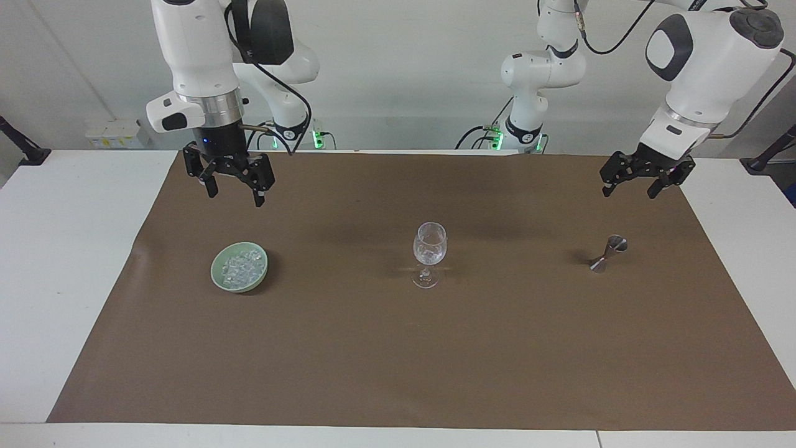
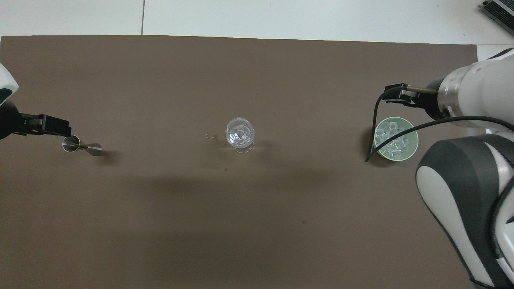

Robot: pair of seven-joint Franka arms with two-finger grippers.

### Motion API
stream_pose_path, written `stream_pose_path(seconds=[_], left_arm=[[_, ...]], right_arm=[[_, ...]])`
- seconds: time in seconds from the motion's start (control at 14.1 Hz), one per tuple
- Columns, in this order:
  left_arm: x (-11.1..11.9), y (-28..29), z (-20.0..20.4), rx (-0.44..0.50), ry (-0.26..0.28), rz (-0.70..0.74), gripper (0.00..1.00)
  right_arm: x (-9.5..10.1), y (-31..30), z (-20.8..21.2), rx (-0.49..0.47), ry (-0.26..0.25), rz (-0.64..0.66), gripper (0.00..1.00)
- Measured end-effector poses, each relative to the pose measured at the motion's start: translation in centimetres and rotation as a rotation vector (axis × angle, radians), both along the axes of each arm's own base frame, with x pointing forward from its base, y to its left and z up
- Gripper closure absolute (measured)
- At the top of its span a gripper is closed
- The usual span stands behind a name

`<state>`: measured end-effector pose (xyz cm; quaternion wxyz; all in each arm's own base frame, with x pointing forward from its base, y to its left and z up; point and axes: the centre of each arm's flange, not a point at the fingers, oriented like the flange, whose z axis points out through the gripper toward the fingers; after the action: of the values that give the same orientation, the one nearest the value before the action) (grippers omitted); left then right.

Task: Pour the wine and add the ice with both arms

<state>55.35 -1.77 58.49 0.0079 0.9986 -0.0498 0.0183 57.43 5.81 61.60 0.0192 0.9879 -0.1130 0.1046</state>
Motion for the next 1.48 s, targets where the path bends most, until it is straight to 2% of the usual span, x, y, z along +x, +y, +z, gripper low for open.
stream_pose_path(seconds=[0.28,0.49,0.78,1.48], left_arm=[[-0.3,-0.2,2.8,0.005,-0.003,-0.007,0.00],[-0.3,0.2,2.6,0.005,0.007,0.000,0.00],[0.2,0.4,1.6,0.006,0.025,0.003,0.00],[0.2,-0.6,1.8,0.006,0.022,-0.014,0.00]], right_arm=[[-1.0,-2.1,2.4,0.004,0.068,0.037,0.00],[-1.9,-4.2,3.6,0.042,0.112,0.060,0.00],[-2.8,-5.8,4.5,0.042,0.157,0.087,0.00],[-3.4,-5.8,4.6,0.044,0.178,0.088,0.00]])
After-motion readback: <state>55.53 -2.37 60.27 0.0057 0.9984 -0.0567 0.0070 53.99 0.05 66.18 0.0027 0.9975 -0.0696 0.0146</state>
